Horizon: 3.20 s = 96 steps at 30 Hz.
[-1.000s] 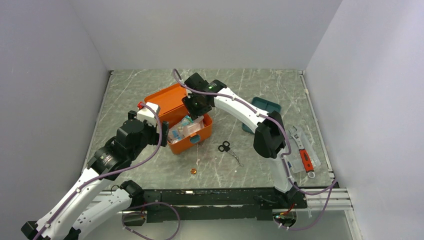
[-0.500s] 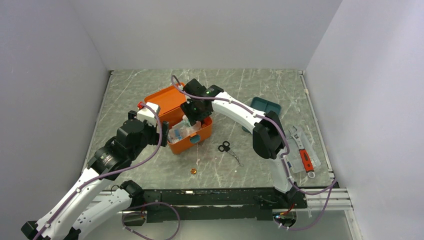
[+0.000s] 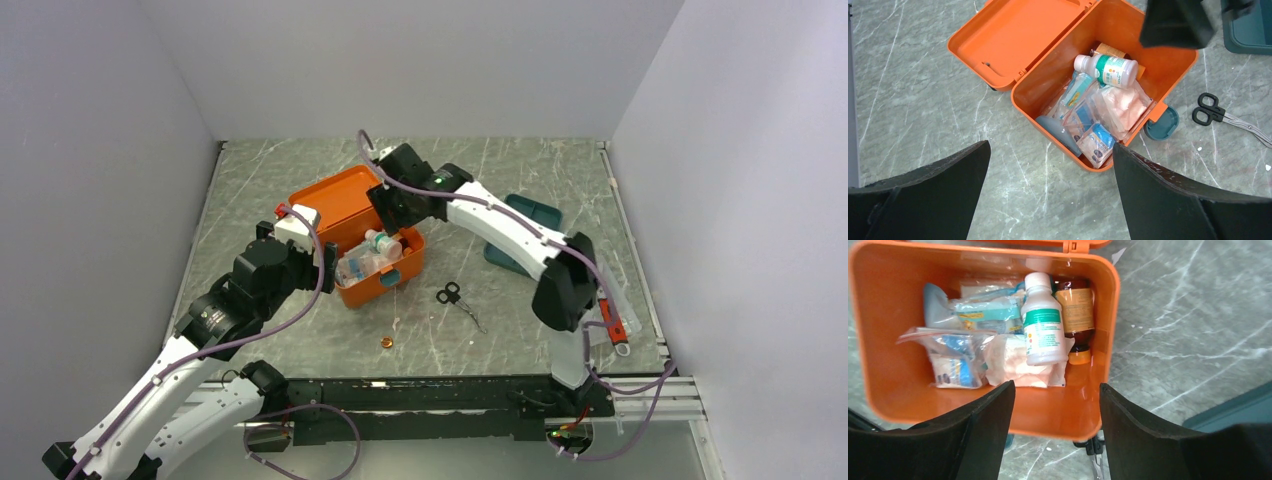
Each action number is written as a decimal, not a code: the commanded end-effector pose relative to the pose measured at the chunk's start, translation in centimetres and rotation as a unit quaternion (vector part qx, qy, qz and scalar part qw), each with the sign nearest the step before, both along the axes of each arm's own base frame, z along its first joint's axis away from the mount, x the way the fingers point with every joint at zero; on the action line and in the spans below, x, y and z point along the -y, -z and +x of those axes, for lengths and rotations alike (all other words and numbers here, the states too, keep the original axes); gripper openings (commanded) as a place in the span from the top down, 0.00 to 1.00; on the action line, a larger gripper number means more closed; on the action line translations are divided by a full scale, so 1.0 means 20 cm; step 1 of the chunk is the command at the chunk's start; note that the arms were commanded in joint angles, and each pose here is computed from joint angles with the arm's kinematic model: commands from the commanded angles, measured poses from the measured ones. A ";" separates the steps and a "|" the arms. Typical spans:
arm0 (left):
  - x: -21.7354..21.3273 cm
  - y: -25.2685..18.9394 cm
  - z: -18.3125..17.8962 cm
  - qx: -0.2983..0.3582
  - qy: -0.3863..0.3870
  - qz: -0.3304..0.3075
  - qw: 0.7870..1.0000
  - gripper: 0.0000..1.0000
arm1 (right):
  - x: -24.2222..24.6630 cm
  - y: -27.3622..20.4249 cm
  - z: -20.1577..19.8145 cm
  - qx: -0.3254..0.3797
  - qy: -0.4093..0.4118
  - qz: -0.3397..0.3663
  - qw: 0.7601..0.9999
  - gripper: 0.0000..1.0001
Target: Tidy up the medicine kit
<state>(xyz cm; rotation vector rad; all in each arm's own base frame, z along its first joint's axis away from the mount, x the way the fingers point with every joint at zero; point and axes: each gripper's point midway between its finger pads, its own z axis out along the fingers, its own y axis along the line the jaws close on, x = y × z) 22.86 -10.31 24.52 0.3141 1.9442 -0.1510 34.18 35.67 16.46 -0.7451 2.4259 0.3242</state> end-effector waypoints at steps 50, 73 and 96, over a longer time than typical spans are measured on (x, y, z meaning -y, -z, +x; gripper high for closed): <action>-0.02 -0.02 0.03 0.011 -0.025 -0.002 1.000 0.01 | 0.48 0.60 -0.38 0.023 -0.008 -0.015 1.000 0.56; -0.02 -0.01 0.04 0.006 -0.022 -0.006 1.000 0.01 | 0.53 0.75 -0.41 -0.012 -0.002 -0.031 0.999 0.68; -0.02 -0.01 0.05 0.005 -0.024 -0.007 1.000 0.01 | 0.54 0.74 -0.43 -0.019 0.016 -0.013 1.000 1.00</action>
